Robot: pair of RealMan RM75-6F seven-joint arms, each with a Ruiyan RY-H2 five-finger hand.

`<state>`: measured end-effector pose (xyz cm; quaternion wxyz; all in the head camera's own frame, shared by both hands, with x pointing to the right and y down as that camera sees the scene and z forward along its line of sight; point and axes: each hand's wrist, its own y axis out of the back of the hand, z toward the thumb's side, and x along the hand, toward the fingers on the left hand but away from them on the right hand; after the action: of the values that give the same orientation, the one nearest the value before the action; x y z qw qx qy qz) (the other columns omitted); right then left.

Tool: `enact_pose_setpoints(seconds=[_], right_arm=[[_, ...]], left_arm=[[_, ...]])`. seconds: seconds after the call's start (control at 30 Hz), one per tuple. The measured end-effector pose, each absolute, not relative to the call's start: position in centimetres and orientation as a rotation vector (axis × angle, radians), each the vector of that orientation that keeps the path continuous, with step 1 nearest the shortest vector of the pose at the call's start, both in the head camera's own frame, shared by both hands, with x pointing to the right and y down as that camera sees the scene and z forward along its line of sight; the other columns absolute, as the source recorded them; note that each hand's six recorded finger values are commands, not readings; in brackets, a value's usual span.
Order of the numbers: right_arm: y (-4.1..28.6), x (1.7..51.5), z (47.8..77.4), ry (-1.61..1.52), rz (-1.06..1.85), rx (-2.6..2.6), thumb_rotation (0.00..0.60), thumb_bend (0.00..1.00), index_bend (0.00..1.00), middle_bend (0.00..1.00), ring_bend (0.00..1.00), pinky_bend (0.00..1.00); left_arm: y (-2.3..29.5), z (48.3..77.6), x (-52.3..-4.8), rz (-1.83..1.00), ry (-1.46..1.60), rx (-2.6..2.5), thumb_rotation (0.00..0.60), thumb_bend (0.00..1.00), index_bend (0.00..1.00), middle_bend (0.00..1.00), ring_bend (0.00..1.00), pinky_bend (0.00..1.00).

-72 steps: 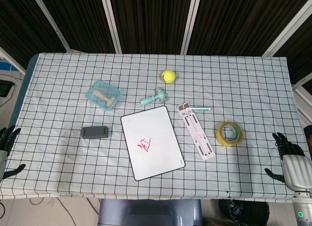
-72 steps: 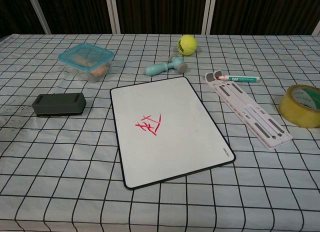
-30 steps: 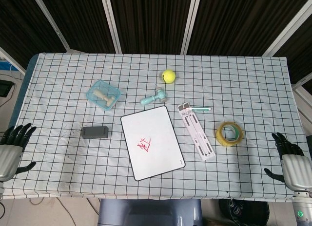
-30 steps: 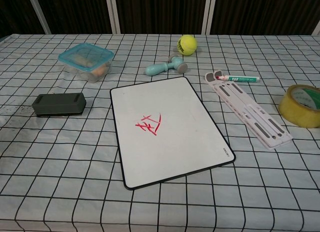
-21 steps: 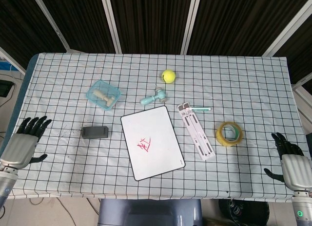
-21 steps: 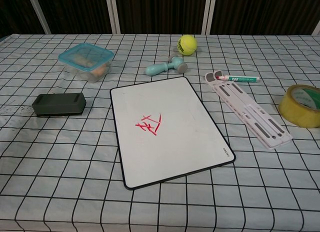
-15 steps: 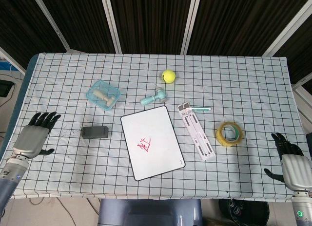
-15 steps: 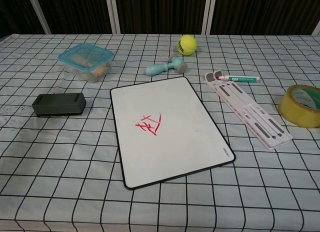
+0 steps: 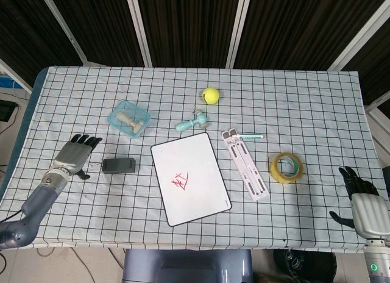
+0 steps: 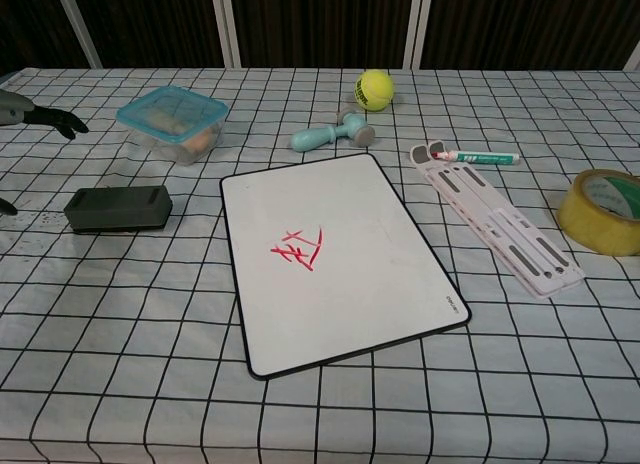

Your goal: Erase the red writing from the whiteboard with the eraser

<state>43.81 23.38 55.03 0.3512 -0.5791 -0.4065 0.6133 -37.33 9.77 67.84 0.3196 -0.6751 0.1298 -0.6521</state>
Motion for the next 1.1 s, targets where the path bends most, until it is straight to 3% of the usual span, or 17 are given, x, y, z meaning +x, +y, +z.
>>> enact_pose_setpoints(seconds=[0.67, 1.1], right_arm=[[23.3, 43.9, 55.1, -1.051, 1.595, -1.501, 0.6, 0.08, 0.06, 0.09, 0.2, 0.22], [23.4, 43.9, 55.2, -1.052, 1.601, -1.505, 0.6, 0.08, 0.06, 0.09, 0.2, 0.22]], left_arm=[[11.1, 69.4, -31.9, -1.584, 0.272, -1.869, 0.6, 0.14, 0.18, 0.23, 0.0, 0.05], [11.0, 70.4, -31.4, -1.577, 0.279, -1.853, 0.6, 0.17, 0.26, 0.32, 0.0, 0.05]])
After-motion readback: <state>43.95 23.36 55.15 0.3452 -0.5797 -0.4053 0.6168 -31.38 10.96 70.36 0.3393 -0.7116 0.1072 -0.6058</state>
